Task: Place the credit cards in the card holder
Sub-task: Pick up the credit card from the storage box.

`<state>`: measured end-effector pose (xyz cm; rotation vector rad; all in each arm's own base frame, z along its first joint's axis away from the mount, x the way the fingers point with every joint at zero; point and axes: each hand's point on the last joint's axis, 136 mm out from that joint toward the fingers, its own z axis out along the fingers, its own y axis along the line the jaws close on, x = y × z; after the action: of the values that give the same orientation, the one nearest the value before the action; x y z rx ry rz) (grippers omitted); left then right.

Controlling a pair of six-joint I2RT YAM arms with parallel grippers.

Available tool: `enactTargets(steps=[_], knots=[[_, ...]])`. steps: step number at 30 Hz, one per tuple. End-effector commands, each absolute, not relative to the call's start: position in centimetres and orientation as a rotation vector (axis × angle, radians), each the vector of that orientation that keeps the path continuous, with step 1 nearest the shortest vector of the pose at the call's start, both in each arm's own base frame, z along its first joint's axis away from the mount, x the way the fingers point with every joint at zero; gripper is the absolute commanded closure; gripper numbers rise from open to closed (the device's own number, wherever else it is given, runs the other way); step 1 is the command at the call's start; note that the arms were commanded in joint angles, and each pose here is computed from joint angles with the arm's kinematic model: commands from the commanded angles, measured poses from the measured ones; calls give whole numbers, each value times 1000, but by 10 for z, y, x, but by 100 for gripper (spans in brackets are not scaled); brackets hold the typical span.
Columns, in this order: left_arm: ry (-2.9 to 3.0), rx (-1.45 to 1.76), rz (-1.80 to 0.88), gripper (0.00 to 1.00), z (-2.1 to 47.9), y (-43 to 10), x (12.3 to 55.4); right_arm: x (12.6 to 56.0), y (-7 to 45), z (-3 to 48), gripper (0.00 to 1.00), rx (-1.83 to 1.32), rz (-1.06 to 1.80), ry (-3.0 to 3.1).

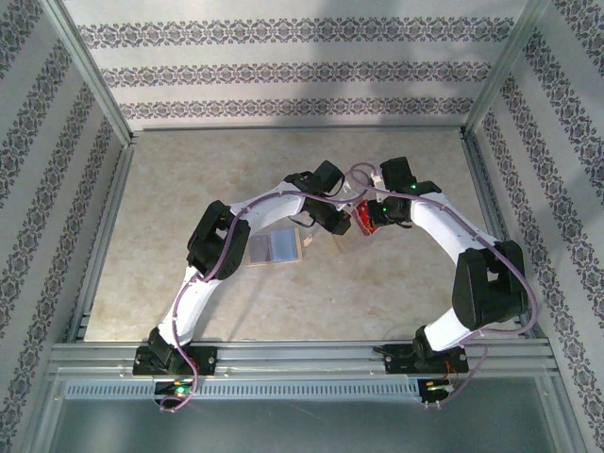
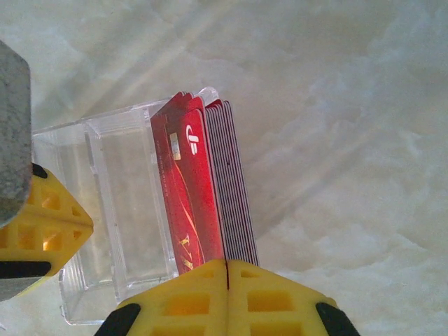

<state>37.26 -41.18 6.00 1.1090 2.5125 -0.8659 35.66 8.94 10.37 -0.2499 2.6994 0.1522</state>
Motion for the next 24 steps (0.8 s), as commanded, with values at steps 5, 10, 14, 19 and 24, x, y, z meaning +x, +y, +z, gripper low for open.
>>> enactTargets(steps=[5,10,14,19,24], knots=[[2709,1138,-736,100,12,-382,349,350,90,111,100,-278,147,2696],[2713,1141,-734,100,11,-381,348,347,97,121,100,-283,205,2672],[2721,1139,-741,100,10,-380,346,345,100,124,100,-286,233,2672],[2725,1137,-750,100,10,-381,345,343,102,130,100,-283,255,2663],[2723,1136,-751,100,12,-381,346,339,101,133,100,-276,259,2657]])
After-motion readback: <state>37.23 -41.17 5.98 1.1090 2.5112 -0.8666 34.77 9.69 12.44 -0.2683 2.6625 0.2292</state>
